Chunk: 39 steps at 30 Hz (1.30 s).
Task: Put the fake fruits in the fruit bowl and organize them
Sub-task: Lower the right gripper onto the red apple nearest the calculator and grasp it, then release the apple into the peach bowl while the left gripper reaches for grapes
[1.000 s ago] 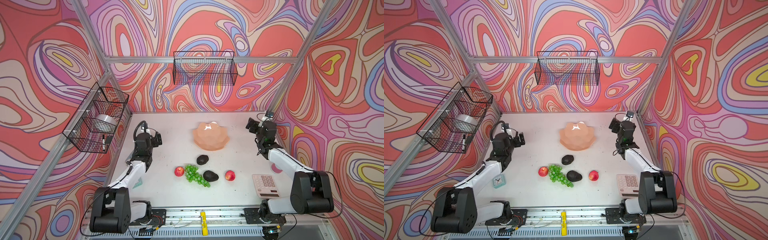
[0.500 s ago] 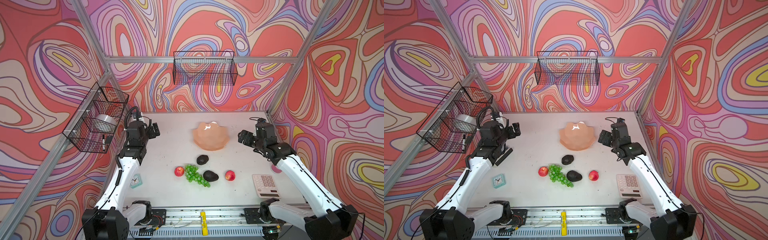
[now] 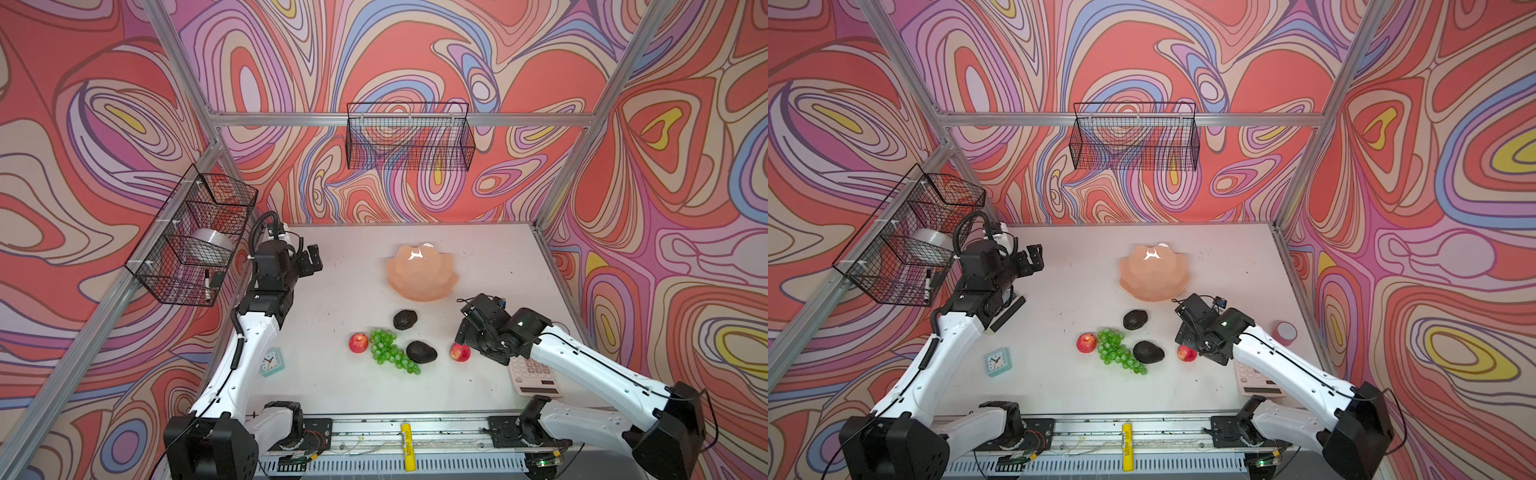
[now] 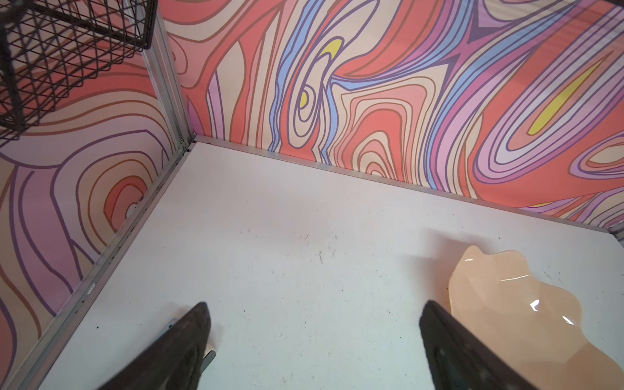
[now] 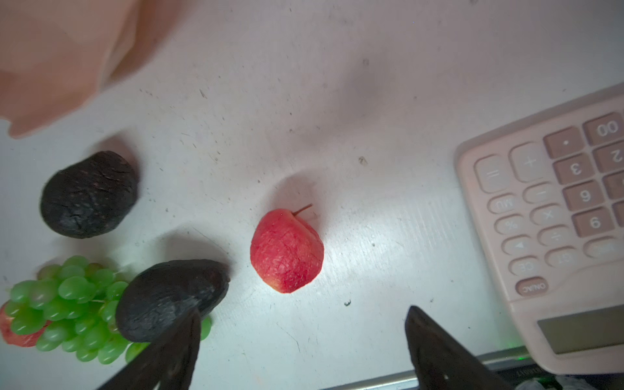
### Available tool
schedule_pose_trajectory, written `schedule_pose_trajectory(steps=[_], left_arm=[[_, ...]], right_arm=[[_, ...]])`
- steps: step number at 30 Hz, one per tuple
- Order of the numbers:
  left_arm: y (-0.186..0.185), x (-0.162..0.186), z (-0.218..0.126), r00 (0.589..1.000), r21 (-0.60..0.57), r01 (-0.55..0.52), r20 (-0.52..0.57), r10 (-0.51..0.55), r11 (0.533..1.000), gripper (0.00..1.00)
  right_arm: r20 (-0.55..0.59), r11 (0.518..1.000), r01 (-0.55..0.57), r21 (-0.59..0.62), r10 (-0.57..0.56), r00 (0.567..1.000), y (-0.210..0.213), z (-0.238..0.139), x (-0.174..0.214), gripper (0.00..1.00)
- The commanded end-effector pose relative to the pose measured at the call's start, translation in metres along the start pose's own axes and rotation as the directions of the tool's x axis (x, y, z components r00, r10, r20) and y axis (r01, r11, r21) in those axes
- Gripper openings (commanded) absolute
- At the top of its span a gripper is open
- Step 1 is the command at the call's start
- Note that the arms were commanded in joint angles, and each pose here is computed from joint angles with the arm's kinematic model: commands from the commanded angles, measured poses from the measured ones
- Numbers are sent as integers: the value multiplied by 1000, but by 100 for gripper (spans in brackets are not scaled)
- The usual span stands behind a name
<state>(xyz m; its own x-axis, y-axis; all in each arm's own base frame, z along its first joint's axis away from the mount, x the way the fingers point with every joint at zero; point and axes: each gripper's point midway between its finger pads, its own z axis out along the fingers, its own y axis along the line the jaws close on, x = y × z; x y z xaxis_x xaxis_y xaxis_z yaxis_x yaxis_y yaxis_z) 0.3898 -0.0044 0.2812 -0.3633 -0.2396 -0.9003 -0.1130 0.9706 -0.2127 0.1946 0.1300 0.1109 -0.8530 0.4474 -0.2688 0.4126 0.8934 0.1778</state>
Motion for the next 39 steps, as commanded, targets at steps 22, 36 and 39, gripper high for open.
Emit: schedule_pose_trajectory(steps=[22,36,39], left_arm=[[-1,-2,-10,1000,16,-1,4,1,1000,97],[1,-1,-9,1000,4,-6,4,6,1000,97],[2,-1,-9,1000,-2,-11,5,11,1000,97]], right_arm=[[-49,996,-38,86,42,998,14,78,25,78],[94,983,135,125,-147,985,24,43,-17,50],[167,969,221,109,-237,957,48,7,-45,48]])
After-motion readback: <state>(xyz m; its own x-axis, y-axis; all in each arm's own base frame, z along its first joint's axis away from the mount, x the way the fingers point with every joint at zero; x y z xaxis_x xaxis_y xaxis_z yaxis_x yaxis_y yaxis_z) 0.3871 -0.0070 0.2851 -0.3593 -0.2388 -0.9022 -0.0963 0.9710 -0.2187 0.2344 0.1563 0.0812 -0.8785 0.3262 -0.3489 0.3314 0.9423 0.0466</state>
